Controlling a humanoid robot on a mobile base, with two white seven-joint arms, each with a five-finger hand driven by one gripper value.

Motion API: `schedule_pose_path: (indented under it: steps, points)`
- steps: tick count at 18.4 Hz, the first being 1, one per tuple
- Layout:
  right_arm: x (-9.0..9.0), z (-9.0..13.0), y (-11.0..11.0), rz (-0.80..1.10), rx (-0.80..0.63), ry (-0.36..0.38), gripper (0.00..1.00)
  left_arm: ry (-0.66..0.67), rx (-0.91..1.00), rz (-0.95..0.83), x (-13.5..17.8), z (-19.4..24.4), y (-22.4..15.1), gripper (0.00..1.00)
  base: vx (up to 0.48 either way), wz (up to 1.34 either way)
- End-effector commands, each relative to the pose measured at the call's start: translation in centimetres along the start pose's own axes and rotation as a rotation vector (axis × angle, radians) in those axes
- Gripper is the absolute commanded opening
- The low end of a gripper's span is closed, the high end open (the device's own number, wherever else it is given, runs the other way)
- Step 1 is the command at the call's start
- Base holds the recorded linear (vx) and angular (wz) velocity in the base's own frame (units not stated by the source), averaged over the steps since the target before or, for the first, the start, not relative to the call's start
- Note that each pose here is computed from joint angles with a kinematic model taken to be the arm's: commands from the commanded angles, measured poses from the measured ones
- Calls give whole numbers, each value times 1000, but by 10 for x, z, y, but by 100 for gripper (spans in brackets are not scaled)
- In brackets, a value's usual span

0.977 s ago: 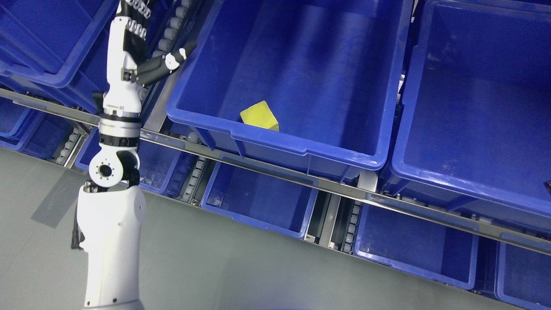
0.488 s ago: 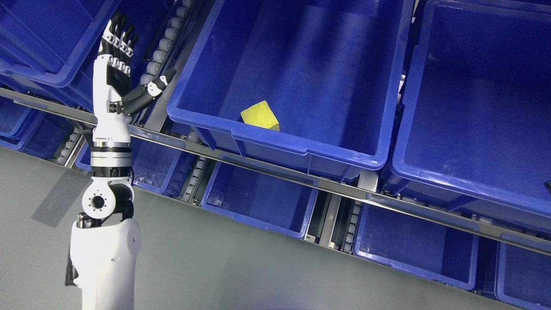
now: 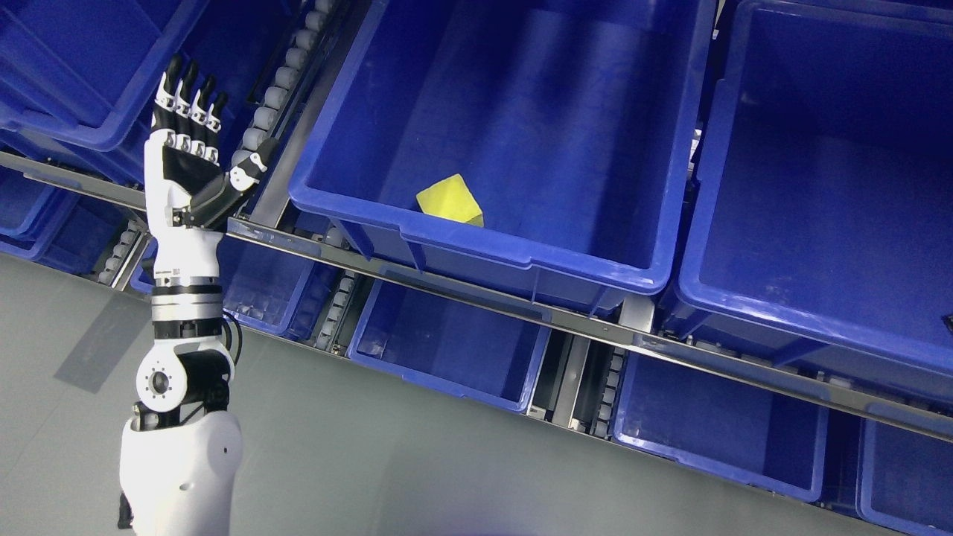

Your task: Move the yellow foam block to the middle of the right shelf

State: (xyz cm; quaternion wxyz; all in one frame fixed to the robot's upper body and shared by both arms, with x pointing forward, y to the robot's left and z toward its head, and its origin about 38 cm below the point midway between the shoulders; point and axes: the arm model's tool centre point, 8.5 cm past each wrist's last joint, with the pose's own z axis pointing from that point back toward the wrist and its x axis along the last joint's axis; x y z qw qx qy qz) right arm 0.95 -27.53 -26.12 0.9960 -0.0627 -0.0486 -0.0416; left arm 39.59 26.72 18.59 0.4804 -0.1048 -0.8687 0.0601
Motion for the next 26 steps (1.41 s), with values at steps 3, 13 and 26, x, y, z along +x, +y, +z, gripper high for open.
schedule_pose_path:
  steps: [3, 13, 26]
  points:
    - [6, -1, -11, 4, -17, -18, 100, 108, -16, 107, -29, 38, -16, 100, 0, 0]
    - [6, -1, -11, 4, -17, -18, 100, 78, 44, 68, -11, 62, 7, 100, 0, 0]
    - [6, -1, -11, 4, -17, -18, 100, 55, 158, -4, 5, 79, 53, 100, 0, 0]
